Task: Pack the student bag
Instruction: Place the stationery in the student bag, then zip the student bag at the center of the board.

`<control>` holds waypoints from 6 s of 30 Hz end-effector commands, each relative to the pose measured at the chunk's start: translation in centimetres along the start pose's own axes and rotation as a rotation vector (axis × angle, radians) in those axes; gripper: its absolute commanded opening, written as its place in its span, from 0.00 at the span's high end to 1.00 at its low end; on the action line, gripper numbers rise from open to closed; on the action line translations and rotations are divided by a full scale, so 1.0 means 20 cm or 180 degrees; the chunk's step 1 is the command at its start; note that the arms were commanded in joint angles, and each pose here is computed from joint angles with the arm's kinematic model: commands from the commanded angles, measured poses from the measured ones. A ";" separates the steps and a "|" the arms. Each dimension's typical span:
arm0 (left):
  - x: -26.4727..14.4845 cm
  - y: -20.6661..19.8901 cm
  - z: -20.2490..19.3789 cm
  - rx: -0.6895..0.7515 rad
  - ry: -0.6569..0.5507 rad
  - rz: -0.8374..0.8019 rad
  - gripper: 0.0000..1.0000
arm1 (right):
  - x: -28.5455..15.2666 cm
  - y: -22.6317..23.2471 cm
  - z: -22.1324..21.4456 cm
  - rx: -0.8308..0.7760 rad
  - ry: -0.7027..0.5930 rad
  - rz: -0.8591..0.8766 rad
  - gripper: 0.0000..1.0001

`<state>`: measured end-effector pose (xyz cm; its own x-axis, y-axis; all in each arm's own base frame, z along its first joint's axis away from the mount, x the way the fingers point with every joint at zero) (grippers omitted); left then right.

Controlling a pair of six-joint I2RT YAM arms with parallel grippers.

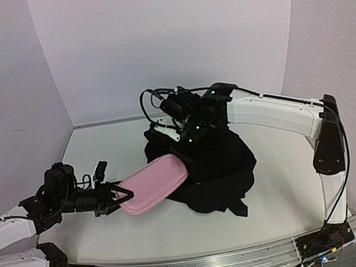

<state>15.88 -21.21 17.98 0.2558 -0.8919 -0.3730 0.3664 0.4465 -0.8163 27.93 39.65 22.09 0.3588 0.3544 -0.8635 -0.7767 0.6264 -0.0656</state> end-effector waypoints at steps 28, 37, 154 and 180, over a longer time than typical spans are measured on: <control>0.09 -0.26 -0.02 0.0748 0.0933 -0.0877 1.00 | -0.33 0.18 0.14 -0.0468 -0.0598 0.0759 0.98; 0.29 -0.24 0.11 0.0726 0.0684 -0.1110 1.00 | -0.36 0.27 0.09 -0.0471 -0.0510 0.1233 0.98; 0.66 -0.54 -0.07 0.1816 0.1614 -0.0424 0.83 | -0.24 -0.10 -0.63 -0.0427 -0.0180 0.0914 0.47; 0.75 -0.31 -0.09 0.1873 0.1898 0.0294 0.47 | -0.04 0.05 -0.77 -0.1152 -0.0374 0.0705 0.31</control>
<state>15.40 -36.75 16.29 -0.1456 -0.6648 -0.7327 0.8001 0.3565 -0.4825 18.96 29.06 15.25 0.1353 0.5381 -0.8320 -0.9560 0.2914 0.0330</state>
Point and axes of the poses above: each gripper's point midway between its finger pads, its own x axis out along the fingers, its own y axis along the line the jaws close on, z = x × y, the point moved 4 cm from there along -x, back along the fingers, and after that the axes turned 10 degrees about x, right-handed, at the moved point
